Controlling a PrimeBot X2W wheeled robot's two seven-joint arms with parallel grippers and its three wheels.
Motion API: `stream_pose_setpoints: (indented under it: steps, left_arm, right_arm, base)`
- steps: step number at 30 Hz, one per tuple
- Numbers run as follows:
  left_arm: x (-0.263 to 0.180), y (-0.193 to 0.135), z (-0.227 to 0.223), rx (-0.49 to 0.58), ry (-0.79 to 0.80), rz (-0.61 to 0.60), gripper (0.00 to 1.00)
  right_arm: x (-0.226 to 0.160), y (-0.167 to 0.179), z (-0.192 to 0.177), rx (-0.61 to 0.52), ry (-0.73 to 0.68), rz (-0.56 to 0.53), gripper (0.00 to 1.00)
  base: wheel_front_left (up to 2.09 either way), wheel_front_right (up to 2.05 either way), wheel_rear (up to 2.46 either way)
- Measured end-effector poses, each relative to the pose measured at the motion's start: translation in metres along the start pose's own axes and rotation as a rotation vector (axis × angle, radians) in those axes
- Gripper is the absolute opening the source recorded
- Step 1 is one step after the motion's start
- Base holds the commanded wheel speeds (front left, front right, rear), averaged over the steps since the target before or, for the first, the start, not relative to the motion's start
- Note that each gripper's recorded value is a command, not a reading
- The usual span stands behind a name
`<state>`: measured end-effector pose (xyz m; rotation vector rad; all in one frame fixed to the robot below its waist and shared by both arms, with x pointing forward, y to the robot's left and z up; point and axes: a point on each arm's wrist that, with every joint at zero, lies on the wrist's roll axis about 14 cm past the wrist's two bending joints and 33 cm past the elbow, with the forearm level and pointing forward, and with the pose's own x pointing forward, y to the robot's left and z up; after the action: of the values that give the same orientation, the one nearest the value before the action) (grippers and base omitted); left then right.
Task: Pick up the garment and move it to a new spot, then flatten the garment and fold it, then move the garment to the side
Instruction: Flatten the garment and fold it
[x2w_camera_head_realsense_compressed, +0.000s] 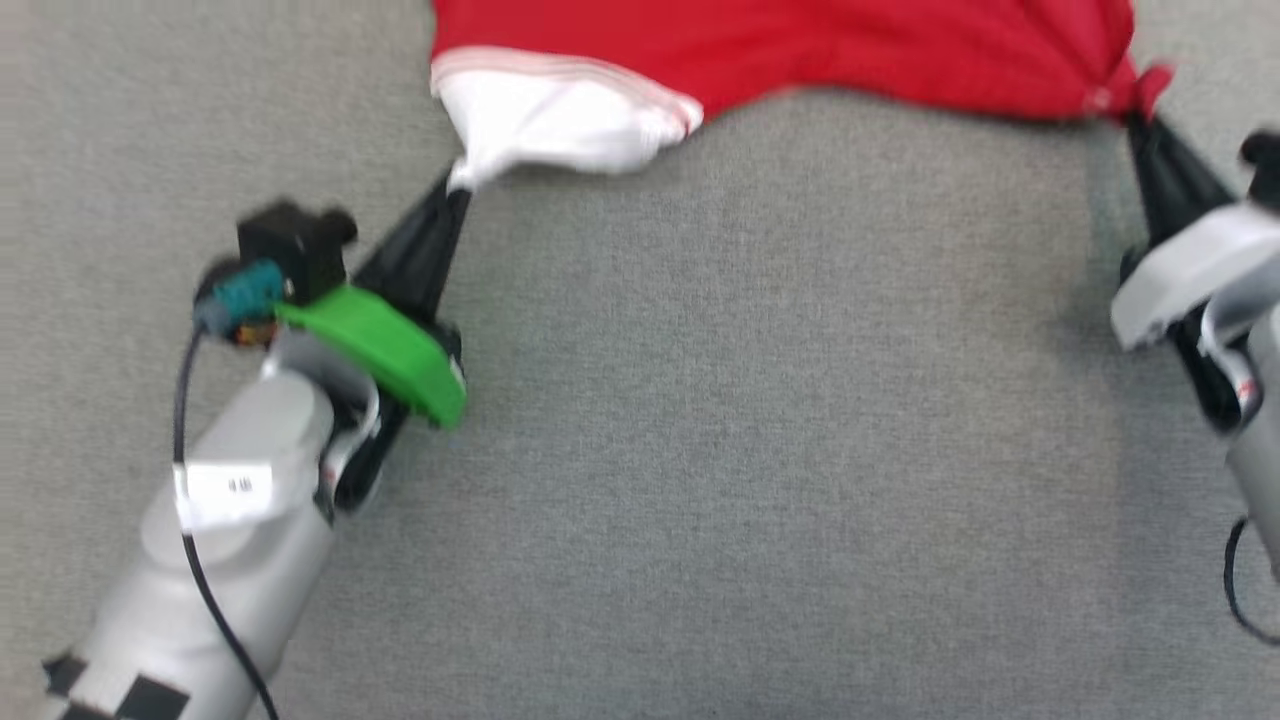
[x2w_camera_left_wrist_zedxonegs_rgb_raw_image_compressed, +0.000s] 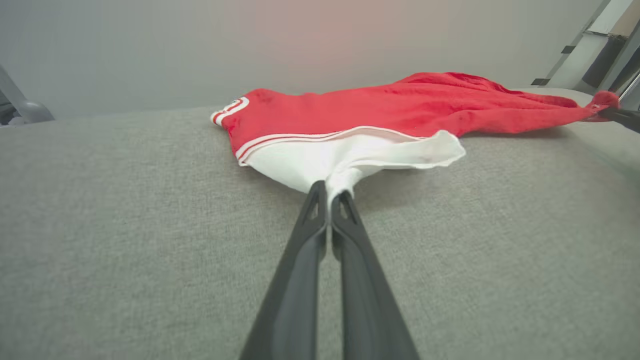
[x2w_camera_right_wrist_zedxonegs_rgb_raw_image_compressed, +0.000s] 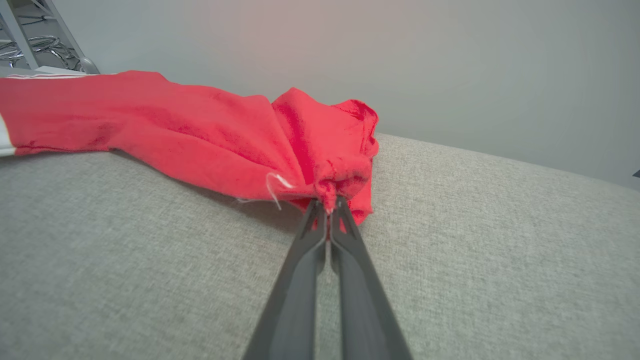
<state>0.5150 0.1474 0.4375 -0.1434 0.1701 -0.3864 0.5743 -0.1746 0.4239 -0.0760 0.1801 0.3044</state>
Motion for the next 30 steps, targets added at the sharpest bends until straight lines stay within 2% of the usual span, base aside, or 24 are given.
stream_pose_setpoints:
  steps: [6,17,24,30]
  left_arm:
    - [-0.055,0.005,-0.015,-0.032,0.062,0.058,0.0]
    - [-0.126,0.007,-0.02,-0.038,0.09,0.109,0.0]
    - [-0.158,-0.021,-0.034,-0.042,0.16,0.041,0.0]
    - [-0.187,-0.058,-0.05,-0.079,0.266,-0.065,0.0]
  right_arm:
    - [-0.037,0.018,0.005,0.035,0.007,0.033,0.0]
    - [-0.076,0.051,0.025,0.095,-0.025,0.111,0.0]
    - [-0.105,0.046,0.012,0.127,0.033,0.096,0.0]
    - [-0.141,0.047,-0.01,0.175,0.122,0.099,0.0]
  base:
    - [0.0,0.0,0.0]
    - [0.0,0.0,0.0]
    - [0.0,0.0,0.0]
    - [0.0,0.0,0.0]
